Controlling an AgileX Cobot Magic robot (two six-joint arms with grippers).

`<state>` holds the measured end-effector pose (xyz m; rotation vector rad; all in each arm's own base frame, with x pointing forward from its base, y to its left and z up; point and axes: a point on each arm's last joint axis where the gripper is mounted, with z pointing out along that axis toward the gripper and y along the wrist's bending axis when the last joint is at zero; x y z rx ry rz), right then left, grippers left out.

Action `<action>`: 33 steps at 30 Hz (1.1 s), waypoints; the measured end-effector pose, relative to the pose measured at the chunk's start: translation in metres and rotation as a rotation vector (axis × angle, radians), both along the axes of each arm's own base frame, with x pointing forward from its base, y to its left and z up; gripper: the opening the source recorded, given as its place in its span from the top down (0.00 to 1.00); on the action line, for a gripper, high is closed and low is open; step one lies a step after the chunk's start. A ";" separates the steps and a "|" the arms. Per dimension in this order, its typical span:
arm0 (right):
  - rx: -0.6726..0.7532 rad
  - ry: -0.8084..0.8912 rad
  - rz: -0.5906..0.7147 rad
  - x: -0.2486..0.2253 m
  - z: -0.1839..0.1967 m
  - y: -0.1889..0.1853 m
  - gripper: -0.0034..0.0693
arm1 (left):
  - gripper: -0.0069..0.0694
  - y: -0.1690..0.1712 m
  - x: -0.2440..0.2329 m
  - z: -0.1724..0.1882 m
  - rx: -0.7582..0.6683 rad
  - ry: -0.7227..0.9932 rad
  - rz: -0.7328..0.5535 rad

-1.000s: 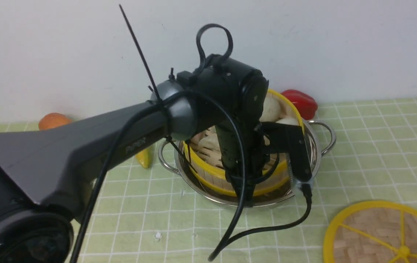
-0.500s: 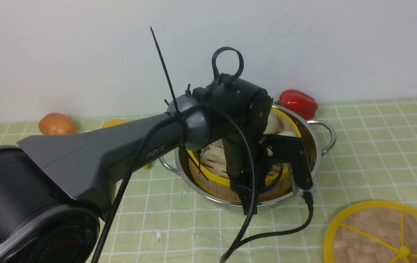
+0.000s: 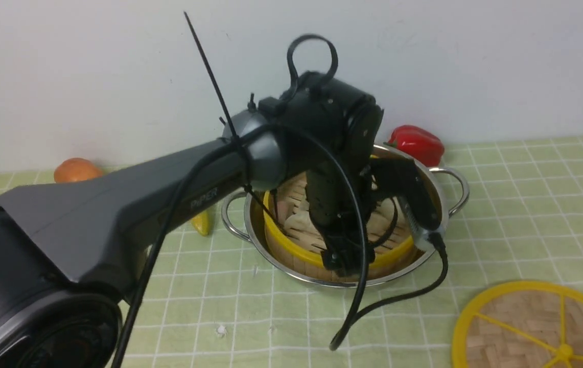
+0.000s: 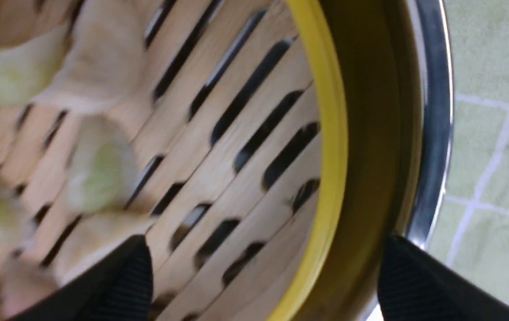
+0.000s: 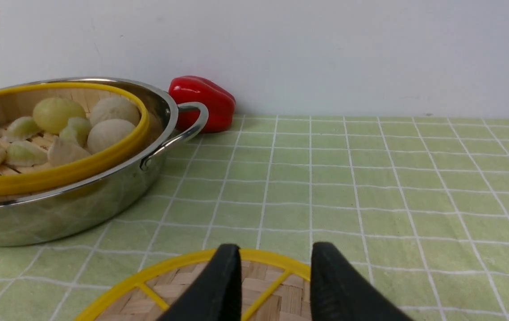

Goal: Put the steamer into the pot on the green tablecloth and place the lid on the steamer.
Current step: 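Place the bamboo steamer basket with dumplings into the steel pot with the left gripper, then move the gripper down to the bamboo steamer lid and grasp its center knob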

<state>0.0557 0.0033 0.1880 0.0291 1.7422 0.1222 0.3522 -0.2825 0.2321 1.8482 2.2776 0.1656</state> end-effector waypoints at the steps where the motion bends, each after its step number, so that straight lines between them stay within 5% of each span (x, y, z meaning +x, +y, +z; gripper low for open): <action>1: 0.000 0.000 0.000 0.000 0.000 0.000 0.62 | 0.08 0.000 0.001 0.007 -0.005 -0.020 0.009; 8: 0.001 0.000 0.000 0.000 0.000 0.000 0.62 | 0.21 0.005 0.010 0.079 -0.096 -0.246 0.117; 13: 0.001 0.000 0.000 0.000 0.000 0.000 0.62 | 0.54 0.030 -0.008 0.150 -0.216 -0.402 0.241; 15: 0.001 0.000 0.000 0.000 0.000 0.000 0.62 | 0.80 0.048 -0.028 0.191 -0.309 -0.463 0.308; 17: 0.001 0.000 0.000 0.000 0.000 0.000 0.62 | 0.90 0.061 -0.045 0.218 -0.408 -0.492 0.373; 25: 0.001 0.000 0.000 0.000 0.000 0.000 0.62 | 0.94 0.105 -0.102 0.286 -0.680 -0.545 0.514; 33: 0.001 0.000 0.000 0.000 0.000 0.000 0.62 | 0.93 0.115 -0.109 0.295 -0.681 -0.593 0.527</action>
